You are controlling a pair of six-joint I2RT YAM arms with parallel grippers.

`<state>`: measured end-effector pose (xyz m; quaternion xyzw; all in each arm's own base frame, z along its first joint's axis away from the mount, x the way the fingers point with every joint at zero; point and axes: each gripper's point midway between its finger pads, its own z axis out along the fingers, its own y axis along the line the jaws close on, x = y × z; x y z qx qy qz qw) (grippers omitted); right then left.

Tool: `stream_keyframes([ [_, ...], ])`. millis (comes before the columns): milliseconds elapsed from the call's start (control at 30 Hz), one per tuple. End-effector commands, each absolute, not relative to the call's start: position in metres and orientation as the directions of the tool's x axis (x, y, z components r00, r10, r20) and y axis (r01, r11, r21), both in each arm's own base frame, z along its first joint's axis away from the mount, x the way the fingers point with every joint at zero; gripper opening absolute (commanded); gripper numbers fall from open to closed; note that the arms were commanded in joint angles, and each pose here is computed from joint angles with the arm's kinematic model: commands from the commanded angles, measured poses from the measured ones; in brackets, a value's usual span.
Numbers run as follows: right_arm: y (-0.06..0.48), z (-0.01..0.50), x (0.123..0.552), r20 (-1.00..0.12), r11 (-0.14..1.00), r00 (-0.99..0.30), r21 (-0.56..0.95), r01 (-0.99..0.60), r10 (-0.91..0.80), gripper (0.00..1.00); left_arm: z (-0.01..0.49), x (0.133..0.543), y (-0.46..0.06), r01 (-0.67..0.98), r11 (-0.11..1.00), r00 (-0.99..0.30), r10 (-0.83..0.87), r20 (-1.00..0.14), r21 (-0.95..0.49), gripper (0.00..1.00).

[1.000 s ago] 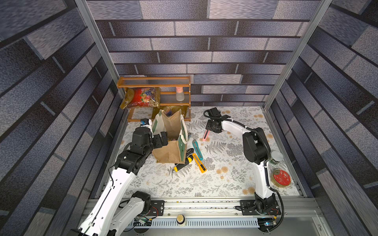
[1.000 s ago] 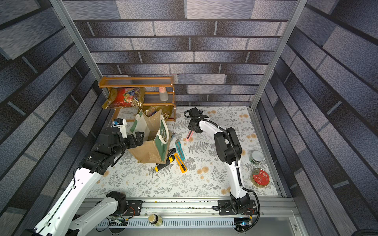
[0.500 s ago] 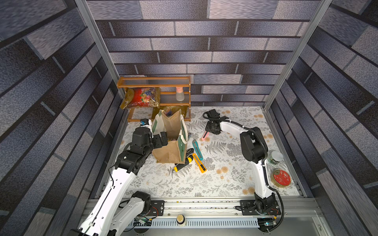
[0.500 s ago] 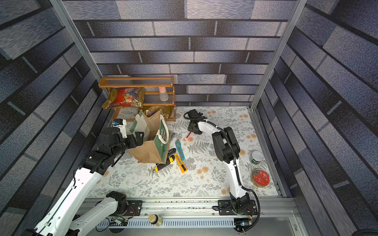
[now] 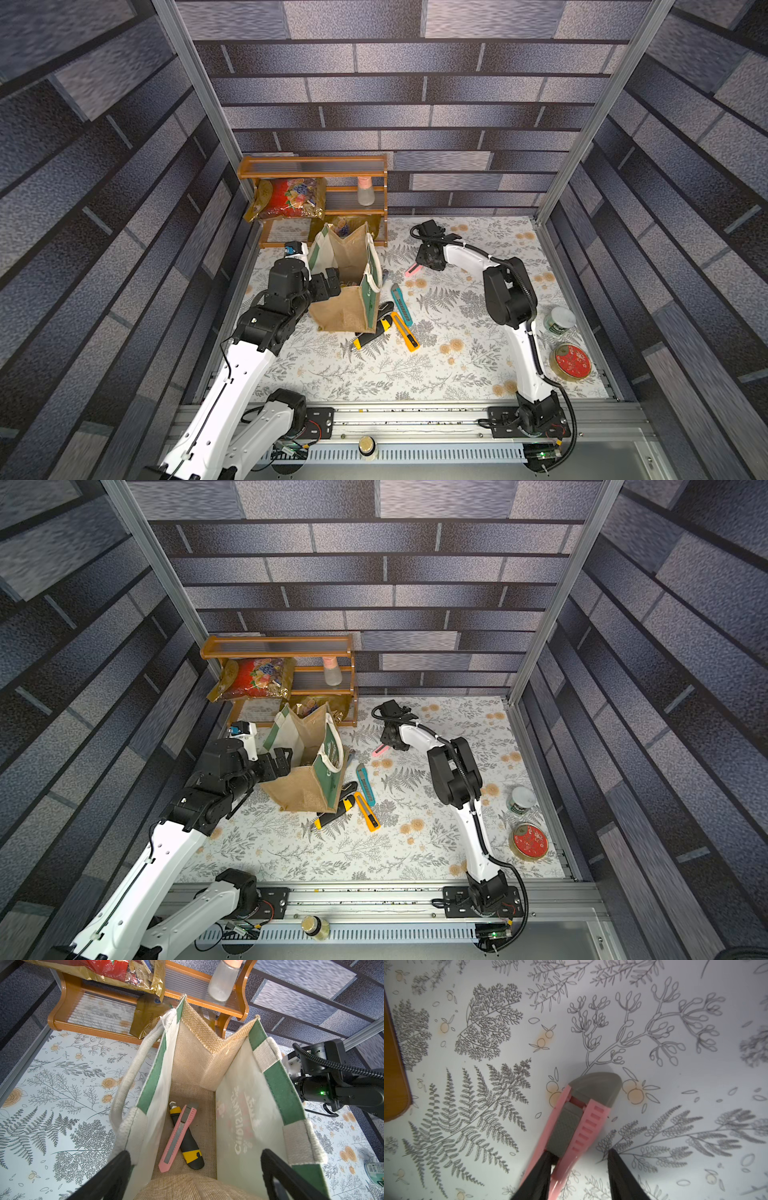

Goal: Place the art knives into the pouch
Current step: Move the utility knife at the center of the board.

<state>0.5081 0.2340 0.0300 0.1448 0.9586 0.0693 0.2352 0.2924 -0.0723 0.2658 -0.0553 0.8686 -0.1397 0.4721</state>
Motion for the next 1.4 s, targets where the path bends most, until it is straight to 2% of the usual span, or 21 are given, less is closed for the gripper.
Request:
stream_keyframes([
  [0, 0.222, 0.008, 0.498, -0.378, 0.956, -0.878, 0.123, 0.265, 0.292, 0.46, 0.264, 0.294, -0.071, 0.029, 0.951, -0.544, -0.243, -0.803, -0.307, 1.0],
  [133, 0.225, 0.005, 0.5, -0.373, 0.963, -0.888, 0.114, 0.243, 0.268, 0.44, 0.263, 0.294, -0.071, 0.025, 0.951, -0.546, -0.246, -0.8, -0.31, 1.0],
  [233, 0.22, 0.003, 0.497, -0.357, 0.965, -0.897, 0.087, 0.246, 0.261, 0.37, 0.264, 0.295, -0.07, 0.025, 0.95, -0.544, -0.249, -0.802, -0.312, 1.0],
  [333, 0.218, 0.0, 0.491, -0.35, 0.966, -0.901, 0.078, 0.246, 0.257, 0.34, 0.264, 0.295, -0.07, 0.024, 0.949, -0.54, -0.253, -0.803, -0.315, 1.0],
  [400, 0.215, -0.002, 0.487, -0.346, 0.966, -0.902, 0.07, 0.248, 0.257, 0.27, 0.264, 0.295, -0.069, 0.022, 0.949, -0.539, -0.254, -0.803, -0.315, 1.0],
  [633, 0.209, -0.007, 0.469, -0.319, 0.97, -0.917, 0.058, 0.234, 0.24, 0.25, 0.264, 0.295, -0.069, 0.022, 0.948, -0.542, -0.256, -0.8, -0.318, 1.0],
  [800, 0.204, -0.013, 0.443, -0.273, 0.974, -0.935, 0.066, 0.216, 0.226, 0.24, 0.265, 0.294, -0.069, 0.023, 0.947, -0.539, -0.257, -0.802, -0.319, 1.0],
  [933, 0.202, -0.009, 0.413, -0.241, 0.981, -0.952, 0.079, 0.175, 0.189, 0.19, 0.267, 0.294, -0.069, 0.023, 0.947, -0.536, -0.259, -0.804, -0.321, 1.0],
  [1067, 0.197, 0.003, 0.386, -0.219, 0.982, -0.959, 0.098, 0.161, 0.179, 0.26, 0.266, 0.295, -0.07, 0.027, 0.944, -0.535, -0.264, -0.803, -0.328, 1.0],
  [1200, 0.192, 0.036, 0.381, -0.27, 0.977, -0.942, 0.129, 0.17, 0.199, 0.3, 0.265, 0.297, -0.073, 0.037, 0.939, -0.542, -0.269, -0.796, -0.343, 1.0],
  [1367, 0.191, 0.066, 0.384, -0.327, 0.972, -0.92, 0.162, 0.171, 0.217, 0.49, 0.265, 0.297, -0.076, 0.047, 0.933, -0.547, -0.274, -0.791, -0.356, 1.0],
])
